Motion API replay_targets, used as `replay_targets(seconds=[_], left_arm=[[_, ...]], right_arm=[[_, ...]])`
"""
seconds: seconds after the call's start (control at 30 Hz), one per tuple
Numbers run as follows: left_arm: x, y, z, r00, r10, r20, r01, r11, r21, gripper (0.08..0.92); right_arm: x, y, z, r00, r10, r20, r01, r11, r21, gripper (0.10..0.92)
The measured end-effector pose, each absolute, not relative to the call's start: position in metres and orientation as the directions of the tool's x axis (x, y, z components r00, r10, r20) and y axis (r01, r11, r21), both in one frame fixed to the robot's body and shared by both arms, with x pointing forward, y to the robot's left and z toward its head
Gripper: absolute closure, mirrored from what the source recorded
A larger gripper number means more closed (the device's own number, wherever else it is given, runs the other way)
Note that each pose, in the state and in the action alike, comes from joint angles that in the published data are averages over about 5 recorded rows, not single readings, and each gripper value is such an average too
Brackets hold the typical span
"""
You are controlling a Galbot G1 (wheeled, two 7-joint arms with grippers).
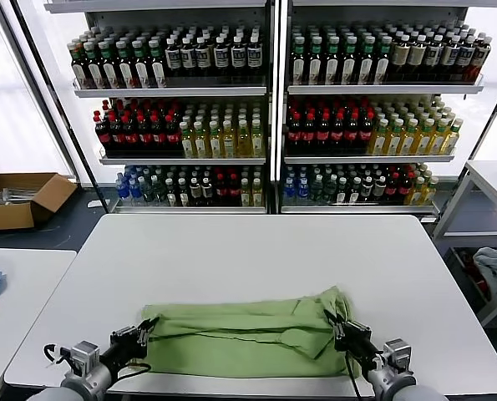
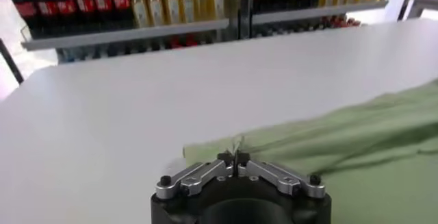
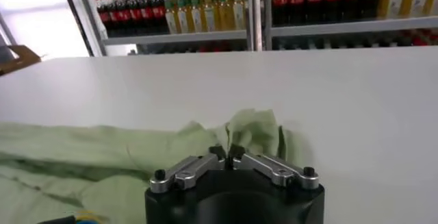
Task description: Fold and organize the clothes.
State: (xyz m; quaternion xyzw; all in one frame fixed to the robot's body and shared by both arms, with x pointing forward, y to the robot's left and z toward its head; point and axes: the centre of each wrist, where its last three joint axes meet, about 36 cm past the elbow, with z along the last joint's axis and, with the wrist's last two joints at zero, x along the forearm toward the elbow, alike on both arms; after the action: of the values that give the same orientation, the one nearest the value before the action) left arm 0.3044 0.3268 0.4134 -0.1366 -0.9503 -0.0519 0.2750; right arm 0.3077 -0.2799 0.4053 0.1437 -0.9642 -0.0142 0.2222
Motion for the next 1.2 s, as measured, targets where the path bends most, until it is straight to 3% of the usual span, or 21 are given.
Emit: replay_targets(seconds=[0.2, 0.33, 0.47, 0.6, 0.87, 1.07, 1.2], left_arm=[[0.299, 0.329, 0.420, -0.819, 0.188, 0.542, 0.254, 0.966, 0.049, 0.705], [0.298, 0.331, 0.427, -0.837, 0.155, 0.525, 0.216, 0.975, 0.056, 0.592], [0.297, 0.327, 0.435, -0.858, 0.121, 0.499, 0.164, 0.986, 0.043, 0.479], [0.297, 0.321, 0.435, -0.865, 0.067, 0.498, 0.083, 0.996, 0.011, 0.376], [0.287, 0.298, 0.423, -0.834, -0.016, 0.552, -0.052, 0.997, -0.050, 0.187], [0.285, 0.284, 0.414, -0.807, -0.036, 0.590, -0.097, 0.993, -0.072, 0.177], [0.284, 0.278, 0.409, -0.795, -0.050, 0.604, -0.119, 0.990, -0.076, 0.235]], right_arm=[[0.302, -0.291, 0.413, -0.880, -0.256, 0.399, -0.256, 0.965, 0.055, 0.562], [0.300, -0.305, 0.418, -0.903, -0.235, 0.360, -0.238, 0.971, 0.036, 0.449], [0.296, -0.320, 0.421, -0.929, -0.202, 0.311, -0.202, 0.979, 0.032, 0.337], [0.291, -0.334, 0.422, -0.951, -0.155, 0.267, -0.149, 0.988, 0.042, 0.233], [0.276, -0.355, 0.422, -0.973, -0.068, 0.222, -0.053, 0.996, 0.073, 0.200], [0.266, -0.364, 0.423, -0.978, -0.027, 0.206, -0.007, 0.995, 0.099, 0.200], [0.263, -0.367, 0.424, -0.981, -0.014, 0.194, 0.007, 0.994, 0.110, 0.200]])
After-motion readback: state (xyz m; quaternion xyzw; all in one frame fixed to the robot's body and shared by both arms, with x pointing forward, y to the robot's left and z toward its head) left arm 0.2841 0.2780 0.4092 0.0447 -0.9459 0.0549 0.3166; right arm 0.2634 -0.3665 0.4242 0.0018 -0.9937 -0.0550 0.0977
